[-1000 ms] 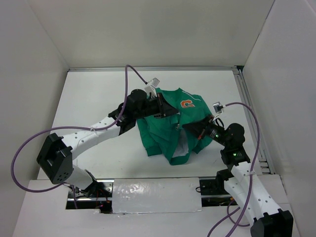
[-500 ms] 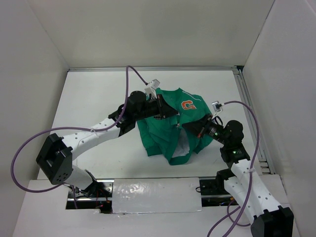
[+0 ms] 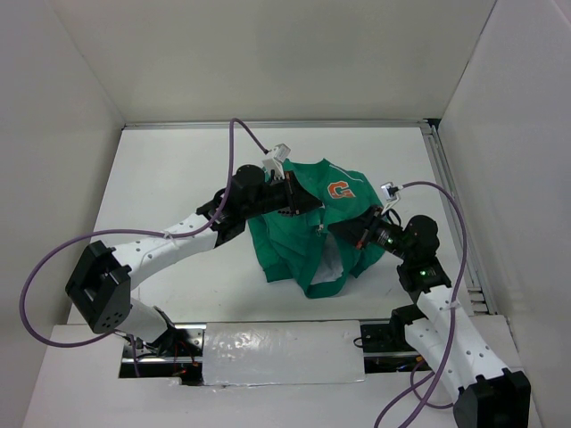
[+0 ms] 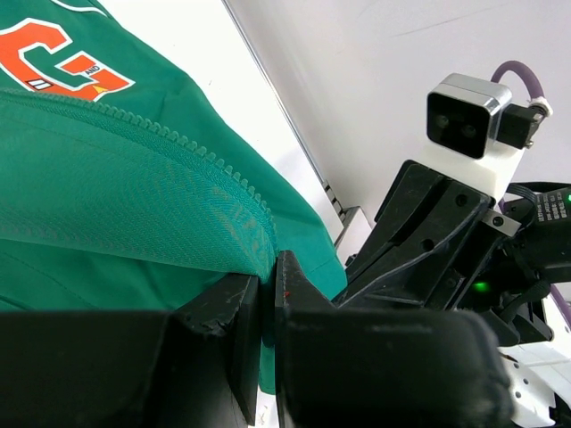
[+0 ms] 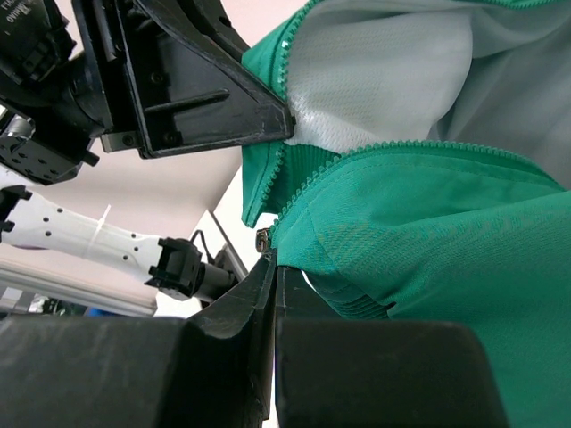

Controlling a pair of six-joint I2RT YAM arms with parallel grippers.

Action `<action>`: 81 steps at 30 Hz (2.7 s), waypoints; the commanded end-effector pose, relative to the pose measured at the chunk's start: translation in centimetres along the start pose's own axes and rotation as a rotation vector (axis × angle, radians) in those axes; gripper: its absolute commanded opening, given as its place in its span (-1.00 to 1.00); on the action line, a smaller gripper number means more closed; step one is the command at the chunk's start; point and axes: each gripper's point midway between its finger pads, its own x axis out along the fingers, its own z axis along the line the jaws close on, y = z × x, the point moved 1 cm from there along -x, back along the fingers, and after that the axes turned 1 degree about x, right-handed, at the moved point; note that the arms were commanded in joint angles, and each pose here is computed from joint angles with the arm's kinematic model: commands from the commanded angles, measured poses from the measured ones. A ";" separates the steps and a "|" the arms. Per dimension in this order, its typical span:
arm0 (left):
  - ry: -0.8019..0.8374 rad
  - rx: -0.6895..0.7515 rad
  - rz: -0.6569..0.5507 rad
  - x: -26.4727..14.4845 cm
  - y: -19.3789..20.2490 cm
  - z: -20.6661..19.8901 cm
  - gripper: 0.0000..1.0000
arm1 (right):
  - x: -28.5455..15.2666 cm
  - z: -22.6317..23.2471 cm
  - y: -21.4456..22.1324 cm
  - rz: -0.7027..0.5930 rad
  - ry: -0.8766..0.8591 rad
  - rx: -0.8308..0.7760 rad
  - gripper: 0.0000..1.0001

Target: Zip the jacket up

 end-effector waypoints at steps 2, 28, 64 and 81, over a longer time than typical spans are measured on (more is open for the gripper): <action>0.083 0.050 -0.067 -0.4 -2.0 -2.7 -1.00 | 0.2 2.4 -1.2 0.008 -0.070 -0.043 -1.00; 0.098 0.069 -0.056 -0.4 -1.5 -2.7 -1.00 | -0.1 3.2 -1.8 -0.020 -0.068 -0.029 -1.00; 0.223 0.199 -0.039 -0.9 -0.6 -4.1 -1.00 | 0.7 2.0 -1.9 0.056 0.013 0.014 -1.00; 0.290 0.036 0.141 -2.7 1.0 -2.8 0.91 | 0.6 1.7 -1.8 0.027 0.015 0.020 -1.00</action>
